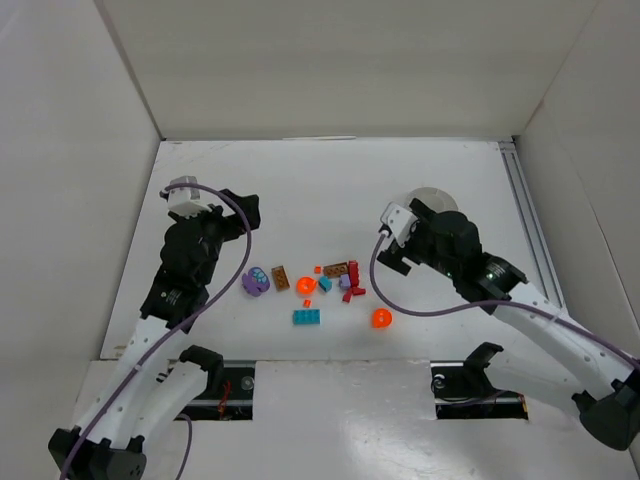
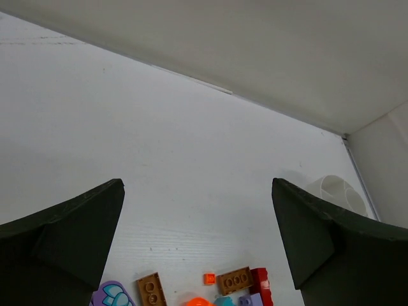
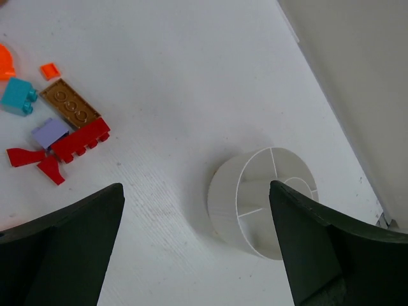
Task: Sort the legos into containers by color
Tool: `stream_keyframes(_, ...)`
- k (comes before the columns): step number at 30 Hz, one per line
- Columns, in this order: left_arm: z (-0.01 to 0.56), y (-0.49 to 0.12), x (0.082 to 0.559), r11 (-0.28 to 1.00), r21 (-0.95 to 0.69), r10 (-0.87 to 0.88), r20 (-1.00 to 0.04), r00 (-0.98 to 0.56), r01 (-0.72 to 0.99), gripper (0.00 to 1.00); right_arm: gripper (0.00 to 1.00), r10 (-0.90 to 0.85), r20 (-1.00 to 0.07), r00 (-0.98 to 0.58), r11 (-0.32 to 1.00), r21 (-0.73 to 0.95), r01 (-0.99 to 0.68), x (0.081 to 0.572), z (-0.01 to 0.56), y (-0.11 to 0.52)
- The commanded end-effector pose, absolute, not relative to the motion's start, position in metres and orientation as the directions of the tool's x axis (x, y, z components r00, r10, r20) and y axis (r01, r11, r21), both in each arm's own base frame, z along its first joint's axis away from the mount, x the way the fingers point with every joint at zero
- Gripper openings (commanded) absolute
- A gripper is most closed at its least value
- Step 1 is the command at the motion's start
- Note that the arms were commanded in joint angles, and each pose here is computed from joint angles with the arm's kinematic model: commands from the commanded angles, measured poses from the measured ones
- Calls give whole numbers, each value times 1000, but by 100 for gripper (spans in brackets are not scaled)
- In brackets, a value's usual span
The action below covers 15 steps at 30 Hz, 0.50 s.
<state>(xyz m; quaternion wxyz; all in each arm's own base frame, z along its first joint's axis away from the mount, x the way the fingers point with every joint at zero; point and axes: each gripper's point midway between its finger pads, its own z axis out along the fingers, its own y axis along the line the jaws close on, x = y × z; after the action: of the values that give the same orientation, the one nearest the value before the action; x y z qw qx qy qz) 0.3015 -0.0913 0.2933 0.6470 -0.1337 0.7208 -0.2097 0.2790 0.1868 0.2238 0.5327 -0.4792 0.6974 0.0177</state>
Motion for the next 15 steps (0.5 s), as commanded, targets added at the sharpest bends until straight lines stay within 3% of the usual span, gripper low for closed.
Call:
stream_keyframes(1, 296, -91, 295, 857, -508, -498, -860, -113, 86, 100, 100, -574, -811, 113, 573, -497, -652, 267, 254, 189)
stream_keyframes(8, 284, -109, 304, 873, -467, -440, -878, -188, 142, 100, 100, -573, -810, 124, 483, -456, -747, 249, 225, 201)
stream_keyframes(15, 268, -122, 300, 863, -463, -417, -879, -232, 204, 100, 91, -593, -802, -70, 458, -265, -849, 231, 150, 213)
